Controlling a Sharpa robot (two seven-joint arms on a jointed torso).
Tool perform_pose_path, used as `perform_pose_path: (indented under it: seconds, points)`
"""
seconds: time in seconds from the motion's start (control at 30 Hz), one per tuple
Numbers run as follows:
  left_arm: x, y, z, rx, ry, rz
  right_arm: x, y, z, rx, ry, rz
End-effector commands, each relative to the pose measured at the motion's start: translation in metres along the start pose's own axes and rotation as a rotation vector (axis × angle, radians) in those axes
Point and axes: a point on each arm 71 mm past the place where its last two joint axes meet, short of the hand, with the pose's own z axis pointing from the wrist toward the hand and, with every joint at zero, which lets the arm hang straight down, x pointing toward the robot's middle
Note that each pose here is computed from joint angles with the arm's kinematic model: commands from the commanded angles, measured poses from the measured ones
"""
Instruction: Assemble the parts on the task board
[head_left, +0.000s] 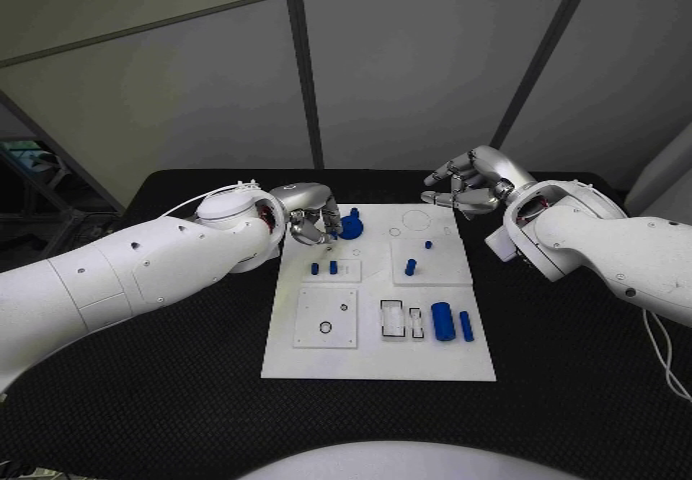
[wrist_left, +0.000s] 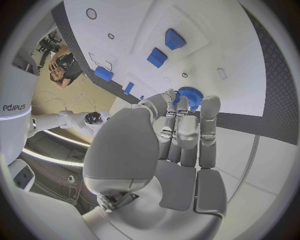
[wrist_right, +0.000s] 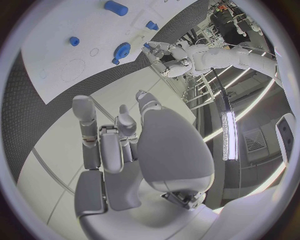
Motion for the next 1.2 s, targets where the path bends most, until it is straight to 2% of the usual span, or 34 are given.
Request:
perform_pose_path:
  seconds: [0.03, 0.17, 0.37, 1.2]
  points:
    - [0.0035, 0.0046, -0.0017, -0.028, 0.034, -0.016, -0.001, 0.001, 0.000, -0.011, 0.001, -0.002]
    - [0.0057, 0.0090, -0.0030, -0.041, 0.044, -0.018, -0.001, 0.001, 0.000, -0.011, 0.001, -0.002]
    - [0.0078, 0.0108, -0.0025, -0.049, 0.057, -0.019, -0.001, 0.001, 0.000, -0.011, 0.001, -0.002]
    - [0.0165, 0.0089, 0.0021, -0.055, 0.100, -0.025, 0.000, 0.002, 0.000, -0.012, 0.003, -0.002]
